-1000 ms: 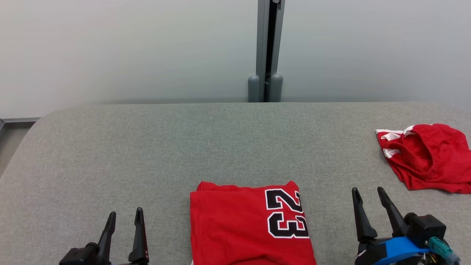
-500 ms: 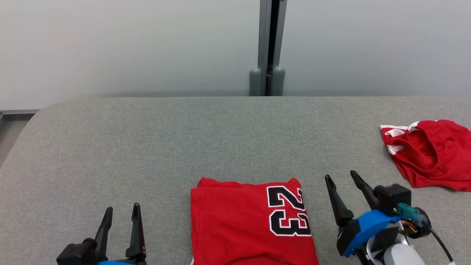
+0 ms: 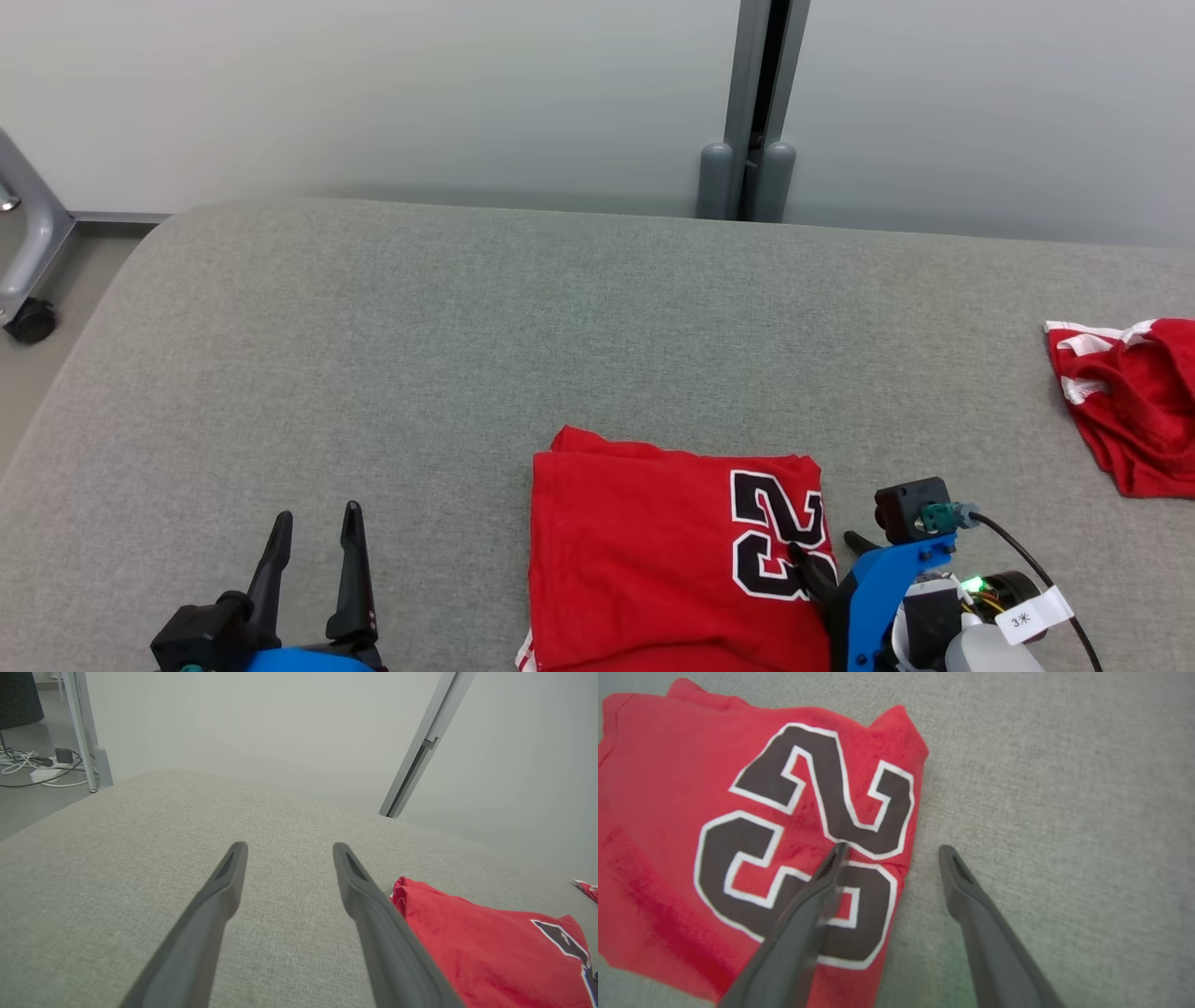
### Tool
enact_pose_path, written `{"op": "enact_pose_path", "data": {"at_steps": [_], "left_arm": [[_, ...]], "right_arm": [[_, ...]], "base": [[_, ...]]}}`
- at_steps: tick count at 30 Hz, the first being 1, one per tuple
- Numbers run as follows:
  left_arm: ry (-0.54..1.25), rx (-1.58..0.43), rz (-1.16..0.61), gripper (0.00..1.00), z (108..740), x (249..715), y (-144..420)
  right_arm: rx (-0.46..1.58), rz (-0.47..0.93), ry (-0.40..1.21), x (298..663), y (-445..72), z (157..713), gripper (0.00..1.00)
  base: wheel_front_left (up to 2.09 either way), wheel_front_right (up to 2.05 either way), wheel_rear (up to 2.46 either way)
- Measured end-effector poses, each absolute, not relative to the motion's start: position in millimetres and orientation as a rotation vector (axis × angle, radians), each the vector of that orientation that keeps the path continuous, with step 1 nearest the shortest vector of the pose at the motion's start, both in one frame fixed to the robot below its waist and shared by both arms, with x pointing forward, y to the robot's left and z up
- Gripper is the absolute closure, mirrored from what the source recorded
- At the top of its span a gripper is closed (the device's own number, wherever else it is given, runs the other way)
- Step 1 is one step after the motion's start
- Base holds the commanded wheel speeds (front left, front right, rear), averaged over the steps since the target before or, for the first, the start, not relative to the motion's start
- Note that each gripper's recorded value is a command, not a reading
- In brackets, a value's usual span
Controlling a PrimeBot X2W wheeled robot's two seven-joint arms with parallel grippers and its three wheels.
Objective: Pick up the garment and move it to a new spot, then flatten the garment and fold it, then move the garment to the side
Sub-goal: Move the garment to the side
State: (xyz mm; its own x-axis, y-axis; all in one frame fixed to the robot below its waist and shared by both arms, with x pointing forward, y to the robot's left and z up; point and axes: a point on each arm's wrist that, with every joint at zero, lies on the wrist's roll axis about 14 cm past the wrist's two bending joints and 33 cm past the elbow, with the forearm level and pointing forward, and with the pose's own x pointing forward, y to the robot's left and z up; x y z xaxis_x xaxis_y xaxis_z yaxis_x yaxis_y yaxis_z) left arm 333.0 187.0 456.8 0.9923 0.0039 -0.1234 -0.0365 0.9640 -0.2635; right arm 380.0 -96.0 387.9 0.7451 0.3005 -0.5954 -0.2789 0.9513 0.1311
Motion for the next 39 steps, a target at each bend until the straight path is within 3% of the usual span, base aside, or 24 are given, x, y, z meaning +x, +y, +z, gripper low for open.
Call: {"op": "enact_pose_path", "data": {"at_steps": [4, 5, 6, 7, 8, 9, 17, 21, 25, 29, 34, 39], "left_arm": [[0.129, -0.268, 0.045, 0.0, 454.1, 332.0, 193.6], [0.129, -0.268, 0.049, 0.0, 454.0, 332.4, 194.5], [0.129, -0.268, 0.051, 0.0, 453.8, 333.0, 195.0], [0.13, -0.269, 0.053, 0.0, 453.4, 333.6, 195.2], [0.131, -0.271, 0.054, 0.0, 452.8, 334.4, 194.9], [0.133, -0.273, 0.049, 0.0, 452.2, 335.3, 193.5], [0.149, -0.278, -0.04, 0.0, 448.3, 355.3, 166.7], [0.166, -0.281, -0.154, 0.0, 443.5, 378.6, 131.0], [0.184, -0.284, -0.267, 0.0, 436.9, 398.2, 94.7], [0.2, -0.284, -0.407, 0.0, 431.4, 418.7, 50.1], [0.22, -0.281, -0.512, 0.0, 426.5, 427.3, 15.7], [0.221, -0.274, -0.555, 0.0, 427.3, 430.0, 2.8]], "right_arm": [[0.02, 0.345, 0.698, 379.2, -87.3, 376.2, 0.0], [0.019, 0.352, 0.698, 380.1, -85.1, 375.4, 0.13], [0.018, 0.36, 0.703, 380.4, -82.6, 374.2, 0.55], [0.018, 0.366, 0.705, 381.0, -81.0, 373.4, 0.73], [0.016, 0.37, 0.702, 381.4, -79.8, 372.8, 0.97], [0.019, 0.37, 0.695, 382.7, -79.4, 373.2, 1.0], [0.075, 0.257, 0.555, 411.1, -112.6, 395.1, 1.0], [0.07, 0.063, 0.464, 421.4, -181.2, 410.6, 1.0], [0.075, -0.129, 0.418, 406.8, -248.3, 417.9, 1.0], [0.067, -0.333, 0.401, 369.0, -314.7, 421.1, 1.0], [0.08, -0.409, 0.391, 347.1, -336.4, 423.8, 1.0], [0.072, -0.403, 0.376, 349.8, -336.4, 429.7, 1.0]], "base": [[0.0, 0.0, 0.0], [0.0, 0.0, 0.0], [0.0, 0.0, 0.0], [0.0, 0.0, 0.0], [0.0, 0.0, 0.0], [0.0, 0.0, 0.0], [0.0, 0.0, 0.0], [0.0, 0.0, 0.0], [0.0, 0.0, 0.0], [0.0, 0.0, 0.0], [0.0, 0.0, 0.0], [0.0, 0.0, 0.0]]}}
